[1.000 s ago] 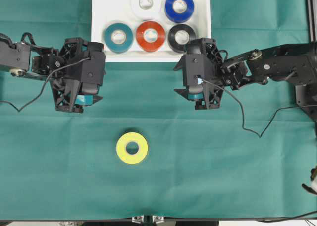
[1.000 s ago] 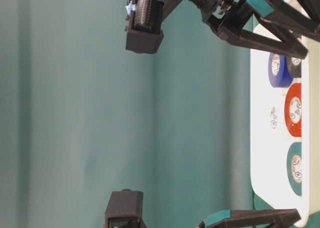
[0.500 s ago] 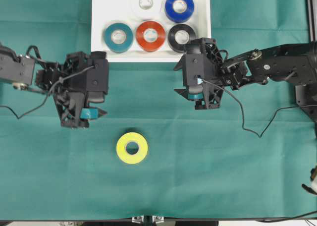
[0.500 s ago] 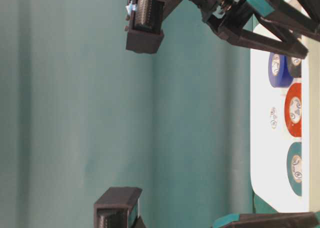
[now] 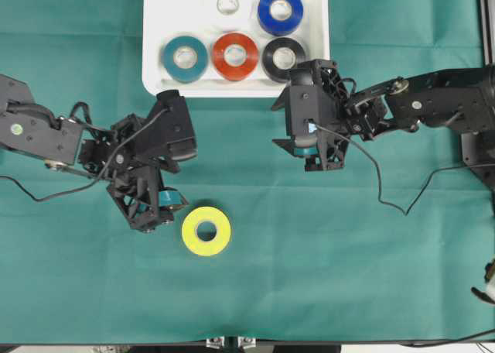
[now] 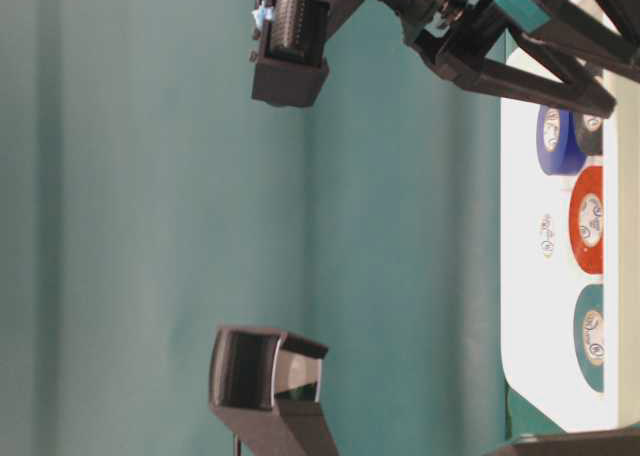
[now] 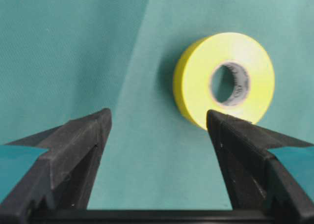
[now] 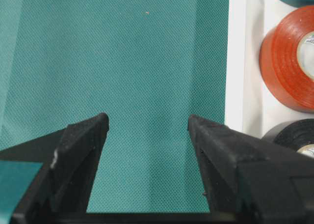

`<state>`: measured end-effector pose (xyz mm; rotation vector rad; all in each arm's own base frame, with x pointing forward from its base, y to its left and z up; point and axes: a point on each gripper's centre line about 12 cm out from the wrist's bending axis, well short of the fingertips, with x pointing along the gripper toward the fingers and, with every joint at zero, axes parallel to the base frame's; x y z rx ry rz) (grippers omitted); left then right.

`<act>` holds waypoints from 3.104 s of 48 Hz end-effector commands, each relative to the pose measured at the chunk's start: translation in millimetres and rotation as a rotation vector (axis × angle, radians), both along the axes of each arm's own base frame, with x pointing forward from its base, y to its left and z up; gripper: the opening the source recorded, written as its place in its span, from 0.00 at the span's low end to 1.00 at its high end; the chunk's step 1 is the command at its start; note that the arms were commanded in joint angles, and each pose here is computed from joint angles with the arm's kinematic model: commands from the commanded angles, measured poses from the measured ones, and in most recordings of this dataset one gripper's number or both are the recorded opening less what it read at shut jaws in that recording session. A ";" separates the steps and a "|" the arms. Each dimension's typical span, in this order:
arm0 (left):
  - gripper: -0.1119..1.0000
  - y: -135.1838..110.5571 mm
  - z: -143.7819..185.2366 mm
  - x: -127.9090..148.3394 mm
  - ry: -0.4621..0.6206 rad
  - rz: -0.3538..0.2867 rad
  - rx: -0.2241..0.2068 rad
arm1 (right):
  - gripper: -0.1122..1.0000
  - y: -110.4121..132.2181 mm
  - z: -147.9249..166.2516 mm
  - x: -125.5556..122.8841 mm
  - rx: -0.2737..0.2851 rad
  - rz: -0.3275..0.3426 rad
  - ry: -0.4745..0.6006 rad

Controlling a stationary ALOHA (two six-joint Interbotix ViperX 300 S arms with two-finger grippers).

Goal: Put the tape alternately from left to right into the white case.
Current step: 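Move the left gripper down onto the yellow tape roll and grasp it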

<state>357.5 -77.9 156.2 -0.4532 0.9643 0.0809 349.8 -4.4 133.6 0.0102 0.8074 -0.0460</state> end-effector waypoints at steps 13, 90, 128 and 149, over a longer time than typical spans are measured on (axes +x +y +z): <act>0.91 -18.7 5.8 19.5 0.095 0.110 -0.084 | 0.76 1.9 8.2 2.6 0.003 0.009 -0.029; 0.91 -52.1 -15.9 57.3 0.157 0.125 -0.103 | 0.76 4.7 1.5 4.4 0.021 0.030 -0.031; 0.88 -35.4 -43.1 46.7 0.258 0.155 -0.064 | 0.76 9.7 -2.8 0.0 0.038 0.049 -0.030; 0.09 -33.4 -37.3 48.3 0.290 0.160 -0.053 | 0.76 9.7 -1.9 0.9 0.039 0.048 -0.034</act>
